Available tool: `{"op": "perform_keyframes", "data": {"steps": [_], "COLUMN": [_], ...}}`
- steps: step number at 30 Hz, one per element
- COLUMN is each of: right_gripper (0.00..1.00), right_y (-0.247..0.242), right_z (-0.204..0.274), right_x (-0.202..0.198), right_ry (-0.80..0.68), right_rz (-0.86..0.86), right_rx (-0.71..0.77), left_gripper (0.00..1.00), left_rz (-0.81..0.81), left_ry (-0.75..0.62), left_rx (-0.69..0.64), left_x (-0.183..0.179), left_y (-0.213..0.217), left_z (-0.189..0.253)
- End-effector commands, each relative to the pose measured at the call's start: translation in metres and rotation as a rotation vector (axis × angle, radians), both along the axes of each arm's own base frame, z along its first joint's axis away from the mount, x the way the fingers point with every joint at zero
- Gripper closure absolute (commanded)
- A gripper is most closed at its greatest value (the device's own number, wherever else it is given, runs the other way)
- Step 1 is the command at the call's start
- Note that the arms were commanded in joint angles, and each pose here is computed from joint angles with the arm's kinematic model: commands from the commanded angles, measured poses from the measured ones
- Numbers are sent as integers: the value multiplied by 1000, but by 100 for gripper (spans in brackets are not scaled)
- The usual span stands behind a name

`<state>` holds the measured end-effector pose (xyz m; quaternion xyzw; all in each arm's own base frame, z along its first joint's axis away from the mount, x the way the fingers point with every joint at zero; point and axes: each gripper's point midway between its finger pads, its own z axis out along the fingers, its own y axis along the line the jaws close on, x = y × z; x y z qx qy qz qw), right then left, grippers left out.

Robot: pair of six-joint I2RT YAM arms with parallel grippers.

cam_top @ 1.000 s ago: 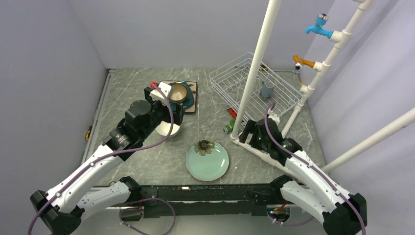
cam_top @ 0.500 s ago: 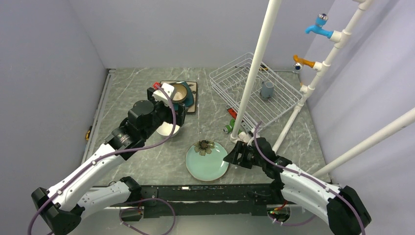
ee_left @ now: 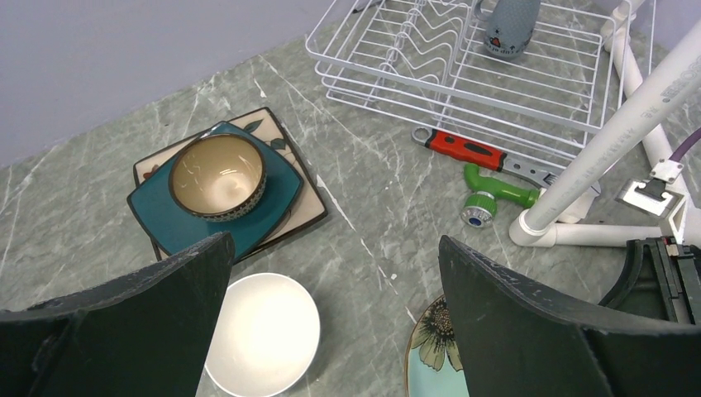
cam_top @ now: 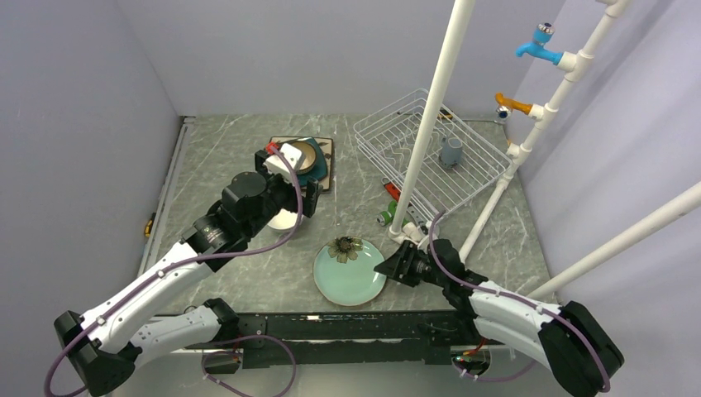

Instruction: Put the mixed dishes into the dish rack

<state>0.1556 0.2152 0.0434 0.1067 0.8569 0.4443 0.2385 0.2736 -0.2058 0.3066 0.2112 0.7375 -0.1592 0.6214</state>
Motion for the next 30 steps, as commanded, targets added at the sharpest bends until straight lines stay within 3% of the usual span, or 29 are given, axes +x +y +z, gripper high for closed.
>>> {"op": "perform_keyframes", "data": {"steps": [1,11,15,19,23,30], "right_gripper": [46,58,75,85,99,100], "right_y": [6,6,7,11,22,31], "right_z": [4,-14,-21,-27,-15,14], "right_x": [1,0,3,4,3,8], "right_ry": [9,45,49,56,41,-41], "right_rz": [-27,-17,-4,18,61,100], "right_rx": [91,46,10,7,81,127], "left_gripper": [1,1,1,1,1,1], "left_rz": [1,3,3,4,20,-1], "left_ry": [-38,-45,-42,-36,-38,-16], "left_rx": [-8,-10,-13,-6,6,10], "left_x": [1,0,0,1,3,4], "left_y": [-2,-1,-1,-1,0,-7], "left_z": [19,23,21,20,17,13]}}
